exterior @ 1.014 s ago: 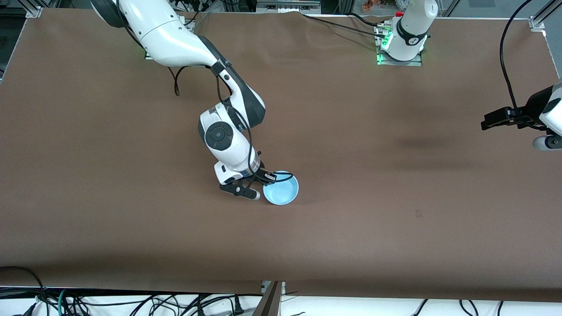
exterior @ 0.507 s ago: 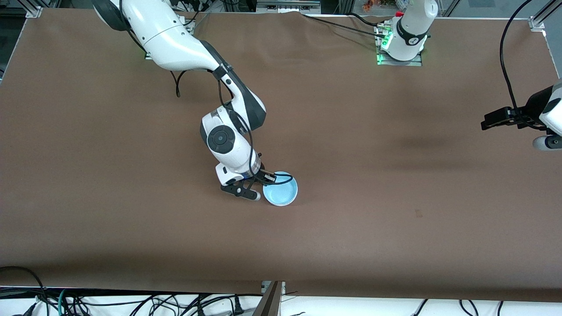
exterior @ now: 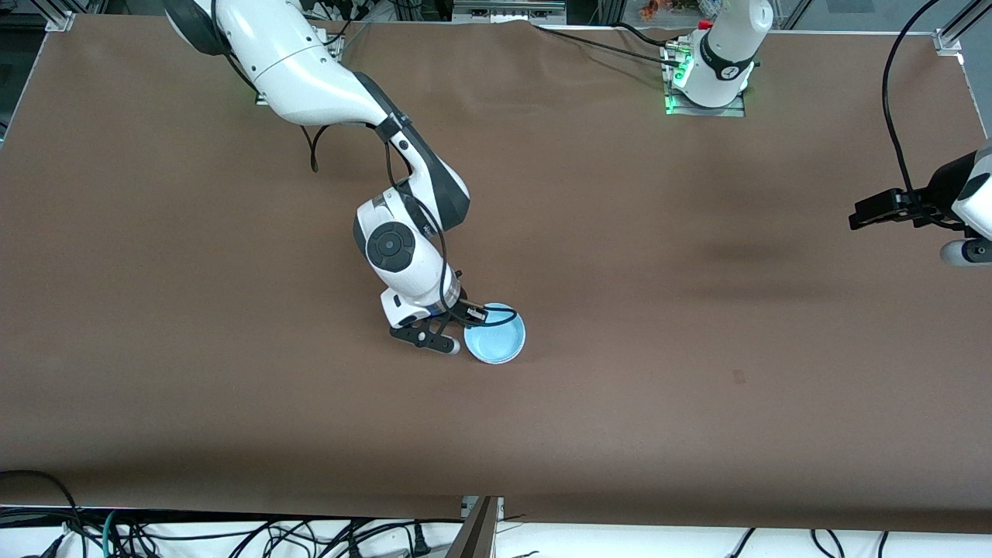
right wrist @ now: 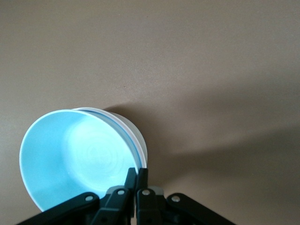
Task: Stack pink and blue bowls on white bowl
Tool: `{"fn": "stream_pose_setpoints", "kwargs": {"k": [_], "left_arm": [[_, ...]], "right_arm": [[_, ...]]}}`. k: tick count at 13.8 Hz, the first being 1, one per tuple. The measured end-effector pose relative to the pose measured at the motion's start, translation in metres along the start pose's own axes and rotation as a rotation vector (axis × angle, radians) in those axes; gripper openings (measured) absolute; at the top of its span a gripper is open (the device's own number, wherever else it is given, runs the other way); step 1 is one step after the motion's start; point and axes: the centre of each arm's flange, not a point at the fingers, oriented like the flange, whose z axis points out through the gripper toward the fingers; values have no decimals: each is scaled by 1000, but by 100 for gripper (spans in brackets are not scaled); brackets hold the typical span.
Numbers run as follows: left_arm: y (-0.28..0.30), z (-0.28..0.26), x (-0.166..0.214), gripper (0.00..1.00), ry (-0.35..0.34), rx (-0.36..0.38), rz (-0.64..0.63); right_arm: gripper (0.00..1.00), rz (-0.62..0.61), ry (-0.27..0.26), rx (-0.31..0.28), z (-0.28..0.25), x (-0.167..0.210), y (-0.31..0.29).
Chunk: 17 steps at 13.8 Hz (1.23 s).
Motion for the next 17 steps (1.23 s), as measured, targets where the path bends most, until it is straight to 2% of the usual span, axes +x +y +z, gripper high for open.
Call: {"fn": "stream_pose_setpoints", "kwargs": {"k": [1,2,5,11,15,17], "left_arm": [[0,0,0,100,0,0,0],[0,0,0,100,0,0,0],[0,0,0,100,0,0,0],[0,0,0,100,0,0,0],[0,-1,0,100,1,0,0],[0,-1,0,100,1,0,0]], "right_arm": [[6,0,1,1,0,0,0],[11,0,3,3,-1,1,0],[39,7,10,8,-5,7,1],[44,69,-4,49,-35,34,2],[44,90,-30,28,-82,67,8],[44,81,-57,-1,-105,83,23]]}}
